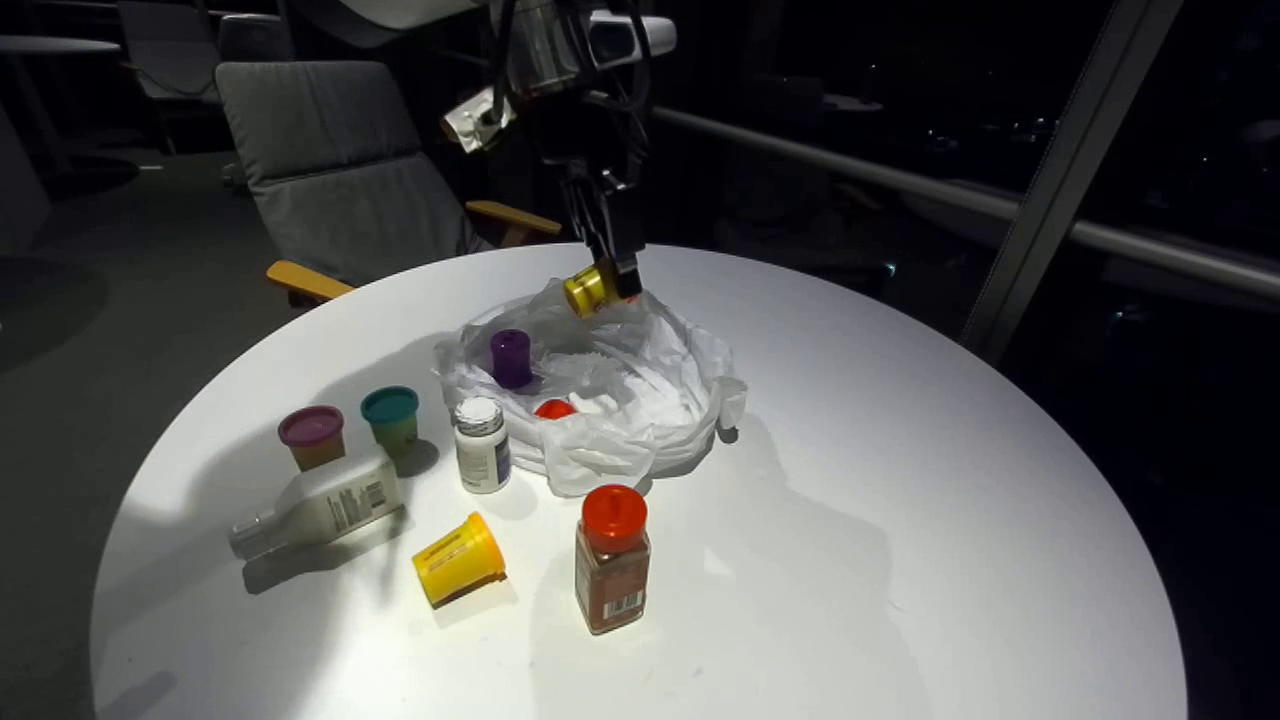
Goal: Remove all the objects from the white plastic bag and put them on the table
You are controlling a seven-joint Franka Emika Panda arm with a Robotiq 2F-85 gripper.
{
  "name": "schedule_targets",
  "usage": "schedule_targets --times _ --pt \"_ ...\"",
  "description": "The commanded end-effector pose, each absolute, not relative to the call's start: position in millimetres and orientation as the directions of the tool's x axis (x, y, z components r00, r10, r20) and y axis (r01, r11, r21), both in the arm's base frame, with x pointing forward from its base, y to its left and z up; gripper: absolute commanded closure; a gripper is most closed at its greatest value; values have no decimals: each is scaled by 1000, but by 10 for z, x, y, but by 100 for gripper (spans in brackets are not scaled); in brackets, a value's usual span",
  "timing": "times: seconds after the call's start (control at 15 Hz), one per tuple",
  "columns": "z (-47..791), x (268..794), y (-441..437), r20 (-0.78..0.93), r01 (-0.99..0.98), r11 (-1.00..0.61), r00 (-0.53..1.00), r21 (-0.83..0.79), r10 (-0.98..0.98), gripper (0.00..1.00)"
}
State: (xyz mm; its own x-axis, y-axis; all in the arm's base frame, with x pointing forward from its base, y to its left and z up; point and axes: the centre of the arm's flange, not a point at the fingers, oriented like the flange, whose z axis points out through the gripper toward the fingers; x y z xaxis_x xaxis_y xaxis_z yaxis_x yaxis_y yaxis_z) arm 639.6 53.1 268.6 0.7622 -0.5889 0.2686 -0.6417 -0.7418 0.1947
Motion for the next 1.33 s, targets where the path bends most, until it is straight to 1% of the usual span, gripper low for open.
schedule_targets --times 0.0,0.4,0.6,0.93,1.13,1.2,1.27 --pt "2643 5721 291 263 -621 -761 778 186 -571 71" --pt "1817 5193 27 212 -549 -825 829 132 -518 71" --pt "1551 5012 -44 208 -533 -841 837 98 -506 71" --pt "1574 4987 -141 327 -548 -836 798 41 -507 71" --pt "1585 5051 -181 349 -529 -847 804 52 -481 71" --pt "1576 5071 -176 346 -521 -852 810 56 -473 47" --pt "1577 5082 -168 346 -516 -855 813 57 -468 21"
